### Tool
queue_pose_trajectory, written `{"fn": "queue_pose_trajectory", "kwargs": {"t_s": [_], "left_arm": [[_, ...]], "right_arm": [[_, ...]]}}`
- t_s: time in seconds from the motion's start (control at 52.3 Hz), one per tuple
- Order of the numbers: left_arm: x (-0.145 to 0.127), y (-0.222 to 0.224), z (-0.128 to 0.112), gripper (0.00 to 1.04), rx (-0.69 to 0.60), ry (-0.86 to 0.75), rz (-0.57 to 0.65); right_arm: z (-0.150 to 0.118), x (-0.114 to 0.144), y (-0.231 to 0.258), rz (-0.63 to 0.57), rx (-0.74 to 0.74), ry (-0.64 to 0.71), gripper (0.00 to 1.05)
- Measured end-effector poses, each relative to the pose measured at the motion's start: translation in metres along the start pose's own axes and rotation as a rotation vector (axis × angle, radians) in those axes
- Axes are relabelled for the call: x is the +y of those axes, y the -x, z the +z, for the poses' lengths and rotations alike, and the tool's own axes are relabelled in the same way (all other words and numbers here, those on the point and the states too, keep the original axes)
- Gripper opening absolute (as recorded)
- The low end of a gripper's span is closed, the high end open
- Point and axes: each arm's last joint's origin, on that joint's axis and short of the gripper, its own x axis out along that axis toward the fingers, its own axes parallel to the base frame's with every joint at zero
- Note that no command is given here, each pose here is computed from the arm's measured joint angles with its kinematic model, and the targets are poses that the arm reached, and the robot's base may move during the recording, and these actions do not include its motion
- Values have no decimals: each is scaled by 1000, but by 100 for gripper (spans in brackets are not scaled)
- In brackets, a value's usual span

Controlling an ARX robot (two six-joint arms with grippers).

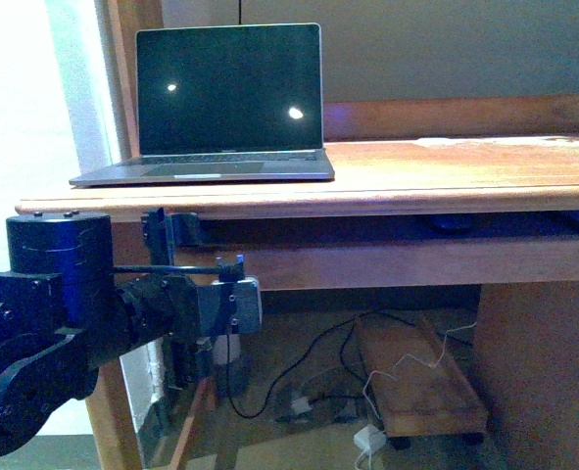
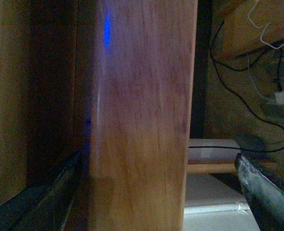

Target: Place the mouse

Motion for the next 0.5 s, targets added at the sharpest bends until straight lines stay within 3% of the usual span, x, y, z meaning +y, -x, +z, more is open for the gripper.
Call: {"fn": "queue_pose_trajectory", "kwargs": {"t_s": [0.497], "left_arm": [[-7,-22,2,97,-7,25,-40]], "right_arm": [[0,0,0,0,0,0,97]]}}
